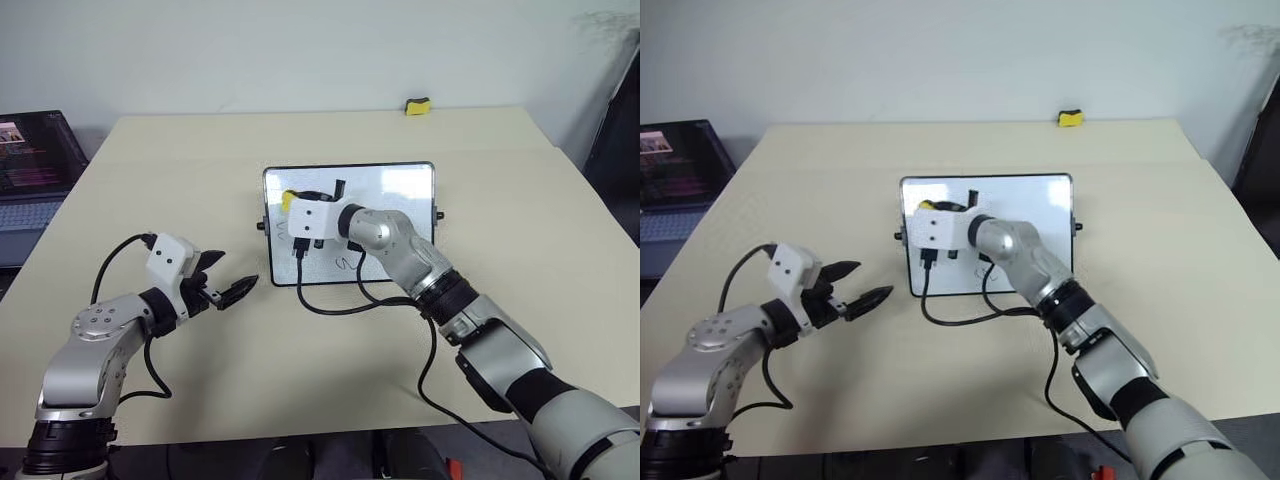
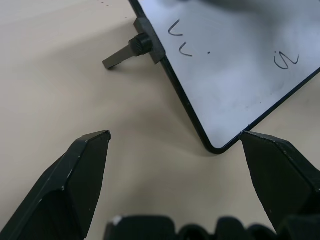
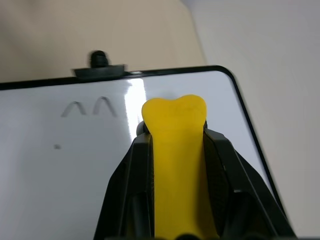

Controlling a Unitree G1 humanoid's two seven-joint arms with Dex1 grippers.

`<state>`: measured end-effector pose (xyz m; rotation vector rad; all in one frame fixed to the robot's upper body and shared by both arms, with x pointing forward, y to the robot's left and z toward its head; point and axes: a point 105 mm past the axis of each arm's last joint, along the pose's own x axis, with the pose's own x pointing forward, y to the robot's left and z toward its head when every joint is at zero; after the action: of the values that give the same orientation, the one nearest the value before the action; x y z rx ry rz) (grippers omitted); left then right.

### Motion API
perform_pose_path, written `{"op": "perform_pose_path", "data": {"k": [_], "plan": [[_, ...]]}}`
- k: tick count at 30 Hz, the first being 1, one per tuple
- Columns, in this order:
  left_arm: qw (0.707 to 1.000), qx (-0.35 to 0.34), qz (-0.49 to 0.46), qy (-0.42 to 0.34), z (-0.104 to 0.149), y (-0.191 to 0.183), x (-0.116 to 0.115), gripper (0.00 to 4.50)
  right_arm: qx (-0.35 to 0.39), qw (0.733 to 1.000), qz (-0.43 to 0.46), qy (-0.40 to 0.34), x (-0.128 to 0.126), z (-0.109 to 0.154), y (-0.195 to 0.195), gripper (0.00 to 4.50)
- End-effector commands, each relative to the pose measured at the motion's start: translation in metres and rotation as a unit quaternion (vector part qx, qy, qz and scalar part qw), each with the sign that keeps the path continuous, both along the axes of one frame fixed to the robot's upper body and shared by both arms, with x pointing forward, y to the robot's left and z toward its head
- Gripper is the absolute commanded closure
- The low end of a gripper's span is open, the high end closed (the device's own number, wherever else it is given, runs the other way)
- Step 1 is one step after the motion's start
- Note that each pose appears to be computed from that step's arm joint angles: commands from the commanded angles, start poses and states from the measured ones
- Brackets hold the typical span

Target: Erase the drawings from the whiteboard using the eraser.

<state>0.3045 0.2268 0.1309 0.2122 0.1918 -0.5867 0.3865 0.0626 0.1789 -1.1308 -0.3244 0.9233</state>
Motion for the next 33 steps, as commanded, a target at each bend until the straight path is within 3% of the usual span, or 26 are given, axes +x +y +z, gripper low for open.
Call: {"op": "perform_pose_path", "data": {"k": [1, 5, 14, 17, 22, 25, 28, 33], "plan": [[1.000, 0.005, -0.010, -0.014, 0.007, -0.005, -0.002, 0.00, -0.047, 0.997, 0.031, 0.049, -0.013, -0.024, 0.004, 3.51], [1.000, 0.005, -0.009, -0.014, 0.006, -0.005, -0.002, 0.00, -0.073, 0.995, 0.039, 0.057, -0.017, -0.032, 0.001, 3.51], [1.000, 0.005, -0.011, -0.013, 0.005, -0.005, -0.002, 0.00, 0.050, 0.996, -0.002, -0.072, 0.003, 0.041, 0.013, 3.51], [1.000, 0.004, -0.012, -0.013, 0.005, -0.006, -0.001, 0.00, 0.035, 0.998, 0.012, -0.053, -0.002, 0.031, 0.017, 3.51], [1.000, 0.002, -0.013, -0.014, 0.006, -0.007, -0.002, 0.00, -0.048, 0.997, 0.050, 0.038, -0.020, -0.021, 0.016, 3.51], [1.000, 0.001, -0.014, -0.014, 0.006, -0.008, -0.002, 0.00, -0.077, 0.993, 0.058, 0.068, -0.027, -0.035, 0.011, 3.51], [1.000, 0.001, -0.015, -0.014, 0.006, -0.008, -0.002, 0.00, -0.067, 0.995, 0.051, 0.057, -0.025, -0.028, 0.011, 3.51], [1.000, 0.000, -0.018, -0.013, 0.005, -0.010, -0.001, 0.00, 0.007, 1.000, 0.010, -0.016, -0.007, 0.014, 0.011, 3.51]]}}
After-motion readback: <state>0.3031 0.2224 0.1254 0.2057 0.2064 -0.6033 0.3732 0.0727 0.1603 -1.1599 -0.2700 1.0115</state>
